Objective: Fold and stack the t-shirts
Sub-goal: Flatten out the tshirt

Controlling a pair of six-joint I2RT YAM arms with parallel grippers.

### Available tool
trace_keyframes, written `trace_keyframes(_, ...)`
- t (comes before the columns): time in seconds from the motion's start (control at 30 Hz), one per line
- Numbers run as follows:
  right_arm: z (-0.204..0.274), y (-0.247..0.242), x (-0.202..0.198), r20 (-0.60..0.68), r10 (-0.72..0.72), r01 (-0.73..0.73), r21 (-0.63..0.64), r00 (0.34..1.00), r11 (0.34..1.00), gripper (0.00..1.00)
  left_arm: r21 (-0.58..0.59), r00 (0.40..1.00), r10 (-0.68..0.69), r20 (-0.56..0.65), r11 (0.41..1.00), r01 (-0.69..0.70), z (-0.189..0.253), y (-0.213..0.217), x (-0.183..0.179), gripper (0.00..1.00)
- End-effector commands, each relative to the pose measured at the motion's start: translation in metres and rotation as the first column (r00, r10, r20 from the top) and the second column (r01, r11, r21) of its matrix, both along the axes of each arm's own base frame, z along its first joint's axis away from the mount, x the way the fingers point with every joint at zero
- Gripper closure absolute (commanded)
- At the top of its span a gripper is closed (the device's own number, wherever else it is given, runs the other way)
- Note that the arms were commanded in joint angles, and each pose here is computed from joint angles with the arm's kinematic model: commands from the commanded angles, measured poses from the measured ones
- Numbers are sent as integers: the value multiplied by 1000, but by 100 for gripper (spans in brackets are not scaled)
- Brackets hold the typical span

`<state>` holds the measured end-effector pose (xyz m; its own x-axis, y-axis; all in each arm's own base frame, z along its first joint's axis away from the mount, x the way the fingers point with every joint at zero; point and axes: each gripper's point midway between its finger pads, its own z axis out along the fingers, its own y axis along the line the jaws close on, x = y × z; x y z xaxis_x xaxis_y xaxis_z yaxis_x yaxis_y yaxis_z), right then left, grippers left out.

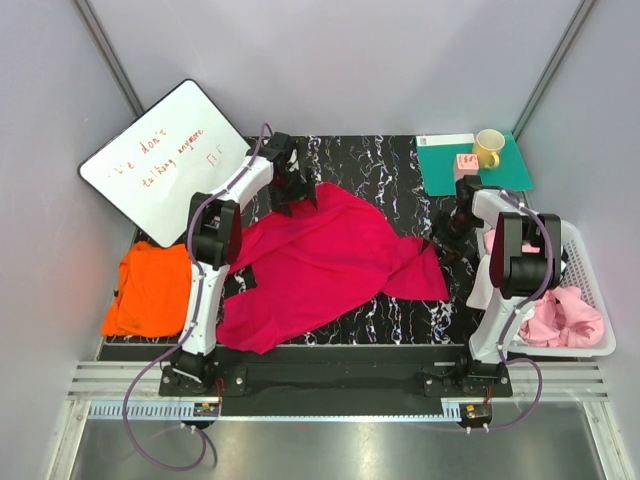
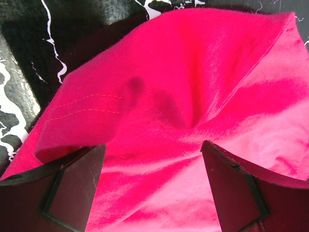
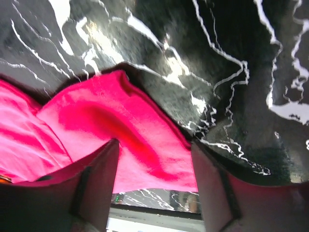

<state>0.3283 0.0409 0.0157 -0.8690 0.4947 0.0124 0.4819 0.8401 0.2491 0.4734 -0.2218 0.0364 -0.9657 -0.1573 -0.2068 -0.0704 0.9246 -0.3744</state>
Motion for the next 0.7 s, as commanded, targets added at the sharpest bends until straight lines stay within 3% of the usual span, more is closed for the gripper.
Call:
trace_keyframes(0.0, -18, 3, 25, 31, -10, 9, 17, 999, 1000, 43, -5, 997, -7, 76, 1000, 7, 32, 4, 7, 11)
trace_keyframes(0.07, -21, 5, 25, 18, -11, 11, 31, 1000, 999, 59, -7, 997, -6, 75, 1000, 6, 32, 4, 6, 11)
trace_keyframes(0.1, -22, 6, 25, 15, -11, 10, 39, 1000, 999, 81, -6, 997, -5, 76, 1000, 6, 33, 4, 7, 11)
trace_keyframes(0.17, -18, 7, 25, 24, -13, 12, 41, 1000, 999, 99, -7, 997, -2, 77, 1000, 3, 33, 5, 7, 11)
trace_keyframes(0.33, -10, 4, 21, 42, -3, 2, 26, 999, 1000, 100, -22, 996, 11, 84, 1000, -9, 36, 1, 13, 12)
trace_keyframes(0.43, -2, 6, 18, 57, 1, -3, 35, 998, 999, 100, -54, 995, 24, 96, 998, -19, 39, -6, 20, 21)
trace_keyframes(0.67, 11, 10, 10, 82, 6, -11, 53, 997, 999, 100, -105, 988, 86, 130, 992, -72, 42, -19, 45, 26)
